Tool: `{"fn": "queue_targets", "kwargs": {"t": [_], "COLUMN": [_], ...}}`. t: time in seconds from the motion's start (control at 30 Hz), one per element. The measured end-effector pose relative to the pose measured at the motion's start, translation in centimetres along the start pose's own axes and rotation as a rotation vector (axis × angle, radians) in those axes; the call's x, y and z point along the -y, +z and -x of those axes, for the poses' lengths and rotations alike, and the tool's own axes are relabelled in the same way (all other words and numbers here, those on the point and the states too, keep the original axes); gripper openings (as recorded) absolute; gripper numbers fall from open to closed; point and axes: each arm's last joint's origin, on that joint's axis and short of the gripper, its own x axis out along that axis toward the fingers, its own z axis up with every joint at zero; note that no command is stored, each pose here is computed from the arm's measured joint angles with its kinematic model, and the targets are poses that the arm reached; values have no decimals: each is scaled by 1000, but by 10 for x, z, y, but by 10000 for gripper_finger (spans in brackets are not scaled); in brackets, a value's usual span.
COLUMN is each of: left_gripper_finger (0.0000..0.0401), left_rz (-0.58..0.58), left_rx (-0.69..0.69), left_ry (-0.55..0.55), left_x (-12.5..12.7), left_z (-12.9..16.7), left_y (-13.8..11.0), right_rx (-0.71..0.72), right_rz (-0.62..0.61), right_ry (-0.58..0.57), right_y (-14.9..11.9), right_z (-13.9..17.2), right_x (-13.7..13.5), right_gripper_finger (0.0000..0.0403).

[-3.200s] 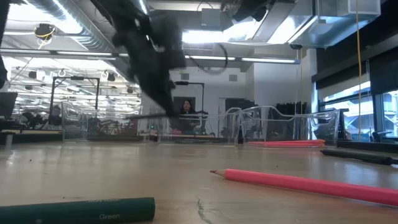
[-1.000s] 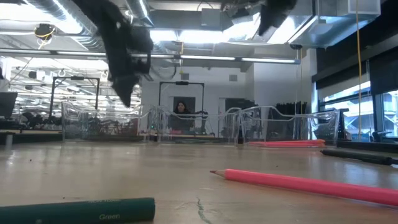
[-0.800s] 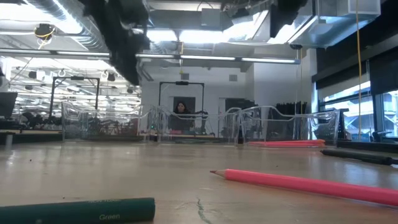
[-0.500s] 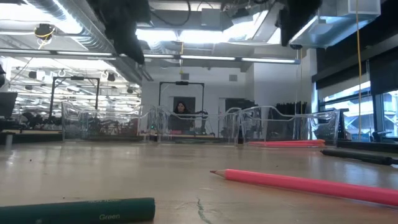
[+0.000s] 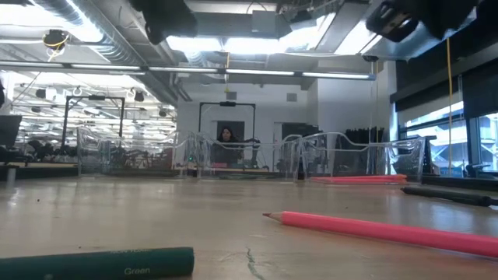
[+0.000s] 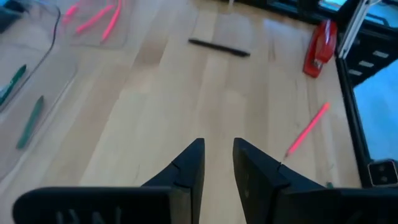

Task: Sort crayons/erasers/pens/pencils in bins
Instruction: Put the pink pencil into the right transparent bin

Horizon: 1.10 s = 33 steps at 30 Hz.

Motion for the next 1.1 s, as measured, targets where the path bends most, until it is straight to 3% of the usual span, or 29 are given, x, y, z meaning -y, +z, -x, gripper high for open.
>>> {"fn": "queue_targets", "kwargs": {"t": [0.1, 0.27, 0.63, 0.73, 0.9, 1.1], "left_gripper_finger": [76, 76, 76, 76, 76, 76], "left_rz": [-9, -56, -378, -446, -475, -483], "left_rx": [18, 16, -37, -71, -82, -79], "left_ry": [4, -17, -78, -96, -108, -110], "left_x": [10, 24, 42, 44, 43, 43], "left_z": [1, 3, 7, 8, 11, 11], "left_y": [-2, -8, -21, -25, -27, -26], "right_rx": [34, 102, 314, 286, 81, -89], "right_rz": [4, -50, -608, -721, -812, -811], "right_ry": [83, 101, 216, 261, 281, 99], "right_y": [0, 0, 3, 6, 20, 45], "right_z": [-10, -19, -34, -56, -87, -102], "right_x": [-10, -30, -101, -118, -134, -139], "right_gripper_finger": [56, 56, 56, 56, 56, 56]}}
